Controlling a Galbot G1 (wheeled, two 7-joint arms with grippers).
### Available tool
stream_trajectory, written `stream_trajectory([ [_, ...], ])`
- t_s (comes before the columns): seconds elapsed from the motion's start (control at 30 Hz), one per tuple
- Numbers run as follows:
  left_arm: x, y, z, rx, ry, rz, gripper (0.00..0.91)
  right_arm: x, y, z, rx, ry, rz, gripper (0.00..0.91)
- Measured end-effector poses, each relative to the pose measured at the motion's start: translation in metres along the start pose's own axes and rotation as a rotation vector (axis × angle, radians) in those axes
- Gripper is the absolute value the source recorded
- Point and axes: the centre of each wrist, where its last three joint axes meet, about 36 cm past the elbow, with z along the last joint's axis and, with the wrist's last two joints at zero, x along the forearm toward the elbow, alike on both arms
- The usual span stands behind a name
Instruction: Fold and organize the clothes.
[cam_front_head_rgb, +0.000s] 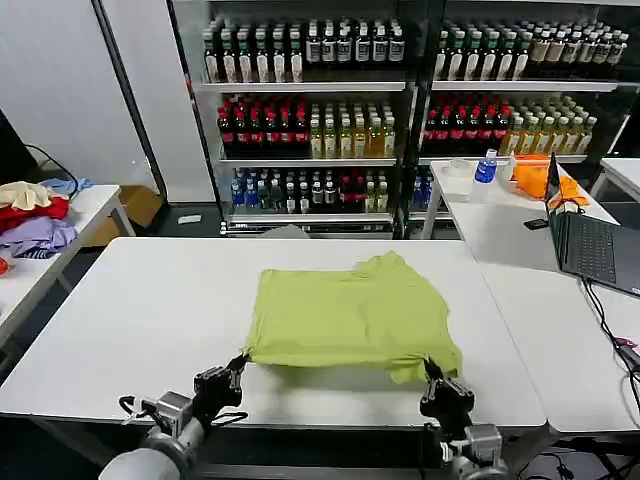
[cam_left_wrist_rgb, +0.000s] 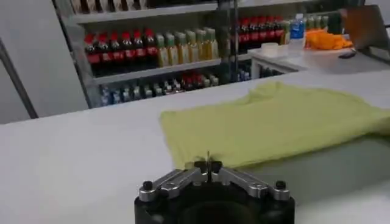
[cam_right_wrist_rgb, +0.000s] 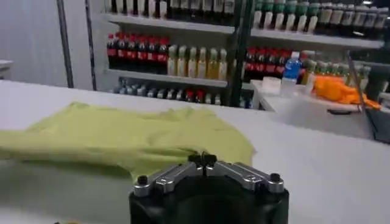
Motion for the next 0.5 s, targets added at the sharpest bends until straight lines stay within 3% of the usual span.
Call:
stream_trajectory([
  [0.5, -0.052, 0.007, -0.003, -0.035, 0.003, -0.014, 0.020, -0.068, -0.005, 0.006, 0.073, -0.024, 0.001, 0.000],
])
